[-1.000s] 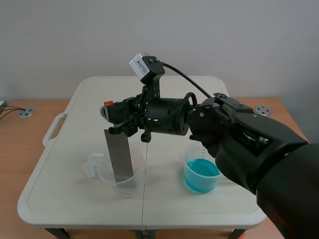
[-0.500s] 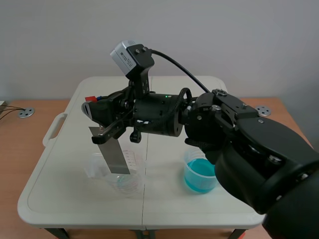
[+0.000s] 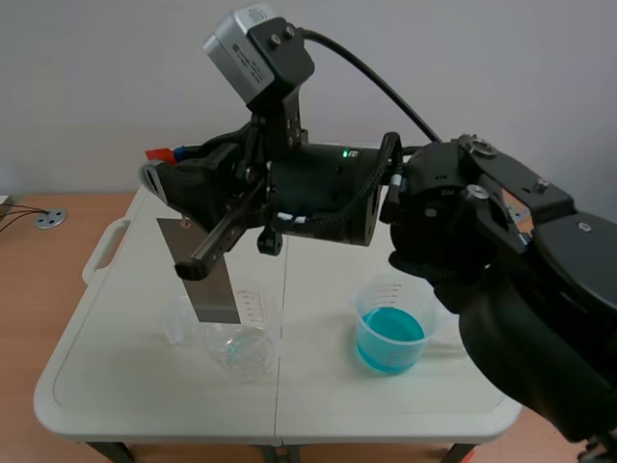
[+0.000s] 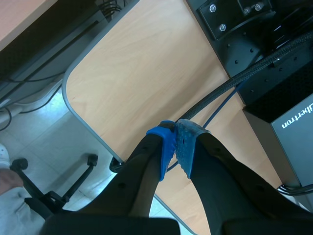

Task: Hold the metal plate by the orange handle, dip it into the blue solution, take it out and point at it, then put the plate back in the beaker on the left.
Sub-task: 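Point at the plate with the left hand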

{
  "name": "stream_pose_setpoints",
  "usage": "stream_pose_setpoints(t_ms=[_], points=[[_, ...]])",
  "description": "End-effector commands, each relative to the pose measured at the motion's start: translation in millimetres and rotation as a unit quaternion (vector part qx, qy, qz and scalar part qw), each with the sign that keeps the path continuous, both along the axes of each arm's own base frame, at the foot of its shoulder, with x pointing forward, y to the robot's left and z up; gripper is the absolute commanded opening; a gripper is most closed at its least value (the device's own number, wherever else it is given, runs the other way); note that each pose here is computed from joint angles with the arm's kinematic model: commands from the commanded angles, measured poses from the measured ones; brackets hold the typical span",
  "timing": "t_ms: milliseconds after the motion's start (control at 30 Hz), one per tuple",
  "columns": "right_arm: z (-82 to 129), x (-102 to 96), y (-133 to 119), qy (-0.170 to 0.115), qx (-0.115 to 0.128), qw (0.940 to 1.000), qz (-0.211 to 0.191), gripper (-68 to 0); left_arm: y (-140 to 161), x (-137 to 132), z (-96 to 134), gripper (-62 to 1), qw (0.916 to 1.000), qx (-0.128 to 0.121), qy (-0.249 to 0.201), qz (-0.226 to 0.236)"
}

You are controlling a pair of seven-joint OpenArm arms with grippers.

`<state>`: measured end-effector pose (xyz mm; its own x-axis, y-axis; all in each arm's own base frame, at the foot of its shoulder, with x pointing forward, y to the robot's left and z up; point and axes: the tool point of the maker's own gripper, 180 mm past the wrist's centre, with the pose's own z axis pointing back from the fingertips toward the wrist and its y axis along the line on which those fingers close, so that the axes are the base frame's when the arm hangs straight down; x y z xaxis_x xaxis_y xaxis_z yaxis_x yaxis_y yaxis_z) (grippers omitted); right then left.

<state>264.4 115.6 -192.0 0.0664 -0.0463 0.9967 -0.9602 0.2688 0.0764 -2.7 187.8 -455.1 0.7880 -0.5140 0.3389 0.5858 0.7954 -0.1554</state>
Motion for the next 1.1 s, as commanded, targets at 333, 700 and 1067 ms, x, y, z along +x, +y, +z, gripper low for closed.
stream_pose_setpoints(t_ms=[333, 700, 1067], points=[[51.4, -14.2, -20.2, -0.077, 0.029, 0.9966, -0.002, -66.4, -4.9, 4.2, 2.4, -57.9, 0.9999, -0.008, -0.007, 0.001], [73.1, -19.0, -49.9, -0.116, 0.026, 0.9923, -0.033, -66.4, -5.1, 4.3, 2.5, -57.9, 0.9999, -0.008, -0.008, 0.002], [73.4, -4.4, -101.2, -0.110, 0.016, 0.9895, -0.092, -66.4, -1.4, 51.2, 11.7, -57.9, 0.9971, -0.021, -0.065, 0.032]])
